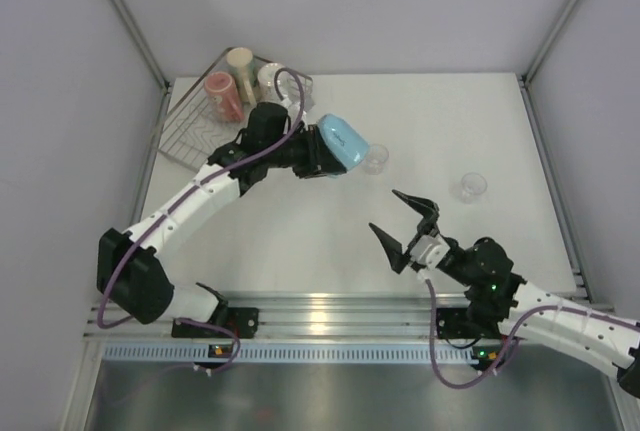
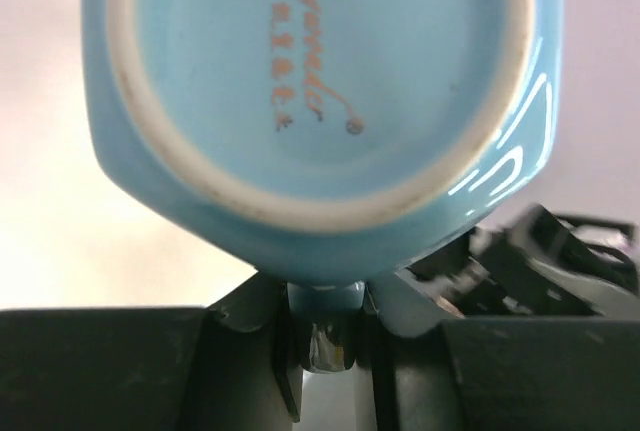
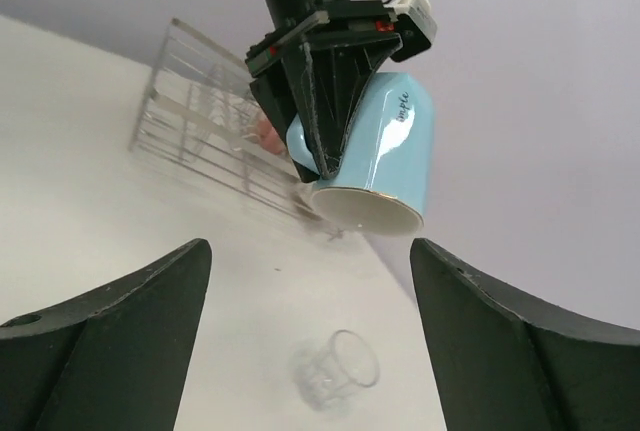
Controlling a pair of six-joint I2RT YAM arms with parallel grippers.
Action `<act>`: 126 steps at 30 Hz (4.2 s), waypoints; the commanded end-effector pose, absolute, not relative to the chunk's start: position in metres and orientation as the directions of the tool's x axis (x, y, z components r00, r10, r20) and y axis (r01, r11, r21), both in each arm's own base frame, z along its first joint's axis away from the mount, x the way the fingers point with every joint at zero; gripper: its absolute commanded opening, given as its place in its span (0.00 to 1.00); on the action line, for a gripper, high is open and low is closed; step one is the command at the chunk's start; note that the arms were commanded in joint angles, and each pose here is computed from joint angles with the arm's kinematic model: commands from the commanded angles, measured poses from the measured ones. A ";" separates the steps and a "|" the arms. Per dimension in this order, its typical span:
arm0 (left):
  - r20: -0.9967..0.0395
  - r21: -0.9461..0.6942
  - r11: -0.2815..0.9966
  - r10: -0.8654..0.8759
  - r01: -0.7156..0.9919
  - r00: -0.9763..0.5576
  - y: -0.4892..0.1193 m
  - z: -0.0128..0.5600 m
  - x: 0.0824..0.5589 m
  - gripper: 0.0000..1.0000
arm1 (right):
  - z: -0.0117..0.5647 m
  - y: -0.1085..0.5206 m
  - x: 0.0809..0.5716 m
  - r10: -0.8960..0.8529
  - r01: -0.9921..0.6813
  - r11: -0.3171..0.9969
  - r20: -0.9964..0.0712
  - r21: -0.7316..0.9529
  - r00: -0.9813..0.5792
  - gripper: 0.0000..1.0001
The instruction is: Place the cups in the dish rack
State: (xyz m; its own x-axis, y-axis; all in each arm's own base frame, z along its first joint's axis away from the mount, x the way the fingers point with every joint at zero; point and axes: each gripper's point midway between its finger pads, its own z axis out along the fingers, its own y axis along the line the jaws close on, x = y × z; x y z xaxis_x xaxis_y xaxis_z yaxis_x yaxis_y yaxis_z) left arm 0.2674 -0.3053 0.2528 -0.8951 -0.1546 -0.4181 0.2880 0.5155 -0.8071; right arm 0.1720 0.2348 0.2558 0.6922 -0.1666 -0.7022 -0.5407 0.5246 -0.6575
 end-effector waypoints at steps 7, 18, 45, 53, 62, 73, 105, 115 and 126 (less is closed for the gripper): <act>-0.816 -0.271 0.938 -0.105 0.215 -0.569 -0.215 0.256 0.368 0.00 | 0.271 0.220 0.178 0.338 -0.695 0.670 -0.941 0.263 -0.031 0.76; -0.889 -0.086 0.995 -0.055 0.047 -0.455 -0.158 0.278 0.422 0.00 | 0.227 0.241 0.191 0.106 -0.532 0.781 -0.909 0.327 -0.403 0.79; -0.872 -0.093 0.990 -0.134 -0.110 -0.471 -0.088 0.224 0.531 0.00 | 0.234 0.206 0.174 0.226 -0.497 0.765 -0.894 0.409 -0.388 0.81; -0.839 -0.167 0.975 -0.218 -0.145 -0.498 -0.096 0.197 0.551 0.00 | 0.236 0.202 0.174 0.219 -0.494 0.774 -0.900 0.396 -0.377 0.81; -0.815 -0.159 0.970 -0.236 -0.187 -0.530 -0.095 0.169 0.554 0.00 | 0.237 0.199 0.176 0.218 -0.487 0.782 -0.903 0.389 -0.370 0.81; -0.799 -0.146 0.971 -0.228 -0.189 -0.556 -0.095 0.152 0.554 0.12 | 0.237 0.198 0.175 0.216 -0.486 0.784 -0.904 0.386 -0.369 0.82; -0.769 -0.150 0.971 -0.233 -0.186 -0.596 -0.097 0.135 0.543 0.34 | 0.255 0.183 0.174 0.226 -0.482 0.797 -0.920 0.364 -0.321 0.83; -0.781 -0.167 0.971 -0.238 -0.174 -0.578 -0.096 0.154 0.531 0.36 | 0.248 0.186 0.173 0.229 -0.473 0.792 -0.906 0.387 -0.357 0.83; -0.825 -0.211 0.967 -0.255 -0.145 -0.504 -0.093 0.219 0.507 0.52 | 0.229 0.182 0.174 0.289 -0.376 0.806 -0.858 0.457 -0.424 0.82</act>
